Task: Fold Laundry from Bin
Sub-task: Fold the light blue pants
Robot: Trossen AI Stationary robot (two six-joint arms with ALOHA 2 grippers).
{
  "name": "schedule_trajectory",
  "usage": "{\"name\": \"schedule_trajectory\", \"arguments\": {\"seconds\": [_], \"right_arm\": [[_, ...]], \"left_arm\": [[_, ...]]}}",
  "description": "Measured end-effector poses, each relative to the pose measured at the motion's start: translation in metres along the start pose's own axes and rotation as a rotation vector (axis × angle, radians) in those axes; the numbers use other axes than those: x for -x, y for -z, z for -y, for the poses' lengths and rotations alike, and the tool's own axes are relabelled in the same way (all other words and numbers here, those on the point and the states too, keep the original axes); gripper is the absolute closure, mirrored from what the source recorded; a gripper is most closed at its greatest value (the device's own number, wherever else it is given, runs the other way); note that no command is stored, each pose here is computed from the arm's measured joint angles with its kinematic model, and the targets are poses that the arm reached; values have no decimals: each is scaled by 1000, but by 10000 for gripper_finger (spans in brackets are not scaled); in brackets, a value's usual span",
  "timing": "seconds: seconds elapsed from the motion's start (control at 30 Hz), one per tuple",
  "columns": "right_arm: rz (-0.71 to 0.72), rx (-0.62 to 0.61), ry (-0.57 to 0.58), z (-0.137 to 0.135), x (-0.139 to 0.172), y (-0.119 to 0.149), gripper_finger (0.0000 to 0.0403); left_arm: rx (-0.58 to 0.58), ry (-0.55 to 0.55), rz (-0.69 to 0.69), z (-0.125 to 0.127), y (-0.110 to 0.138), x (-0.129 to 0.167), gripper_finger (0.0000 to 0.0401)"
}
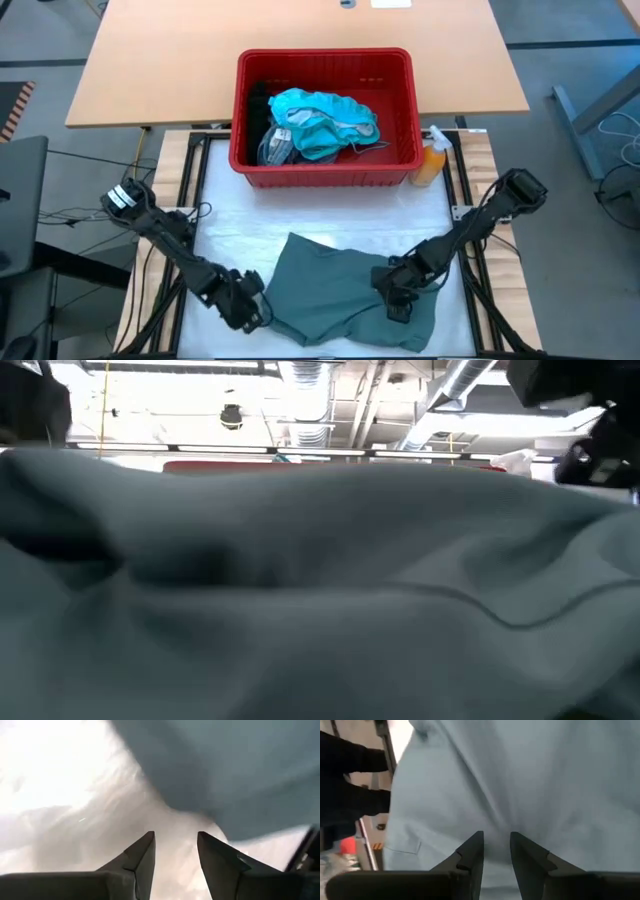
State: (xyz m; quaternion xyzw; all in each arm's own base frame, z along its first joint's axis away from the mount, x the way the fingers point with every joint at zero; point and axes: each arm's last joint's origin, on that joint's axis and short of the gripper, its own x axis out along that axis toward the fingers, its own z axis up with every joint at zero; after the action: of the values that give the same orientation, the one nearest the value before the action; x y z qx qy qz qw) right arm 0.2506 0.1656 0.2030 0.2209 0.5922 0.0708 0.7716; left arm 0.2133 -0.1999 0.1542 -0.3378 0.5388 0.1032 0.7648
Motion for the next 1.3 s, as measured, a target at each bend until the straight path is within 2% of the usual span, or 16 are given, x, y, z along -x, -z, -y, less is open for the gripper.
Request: {"name": "schedule_trajectory", "arguments": {"seconds": [0.1, 0.2, 0.27, 0.37, 0.5, 0.57, 0.73, 0.87, 1.0, 1.13, 1.3], "right_arm": [[68, -8, -44, 5, 20, -9, 280], [207, 19, -125, 10, 42, -27, 280], [310, 72, -166, 14, 54, -40, 280], [450, 193, -182, 21, 63, -59, 279], [551, 321, -125, 33, 71, -90, 279], [548, 350, -123, 40, 73, -106, 279], [479, 331, -173, 54, 69, -141, 279], [398, 341, -191, 60, 61, -156, 279], [323, 344, -174, 63, 49, -158, 279], [283, 371, -166, 61, 44, -154, 279], [266, 369, -162, 61, 42, -153, 279]], "left_arm": [[-34, -57, 19, 12, 4, 21, 266], [-26, -129, 129, 18, 9, 45, 266], [43, -97, 209, 22, 11, 59, 266], [171, -29, 224, 23, 12, 65, 266], [218, 41, 255, 23, 13, 56, 247], [254, 38, 264, 18, 9, 51, 229], [386, 52, 220, 2, 0, 32, 172], [446, 152, 214, -6, 0, 19, 131], [446, 129, 226, -18, 3, 9, 103], [401, 104, 232, -20, 4, -8, 95], [318, 231, 264, -5, -5, -30, 94]]}}
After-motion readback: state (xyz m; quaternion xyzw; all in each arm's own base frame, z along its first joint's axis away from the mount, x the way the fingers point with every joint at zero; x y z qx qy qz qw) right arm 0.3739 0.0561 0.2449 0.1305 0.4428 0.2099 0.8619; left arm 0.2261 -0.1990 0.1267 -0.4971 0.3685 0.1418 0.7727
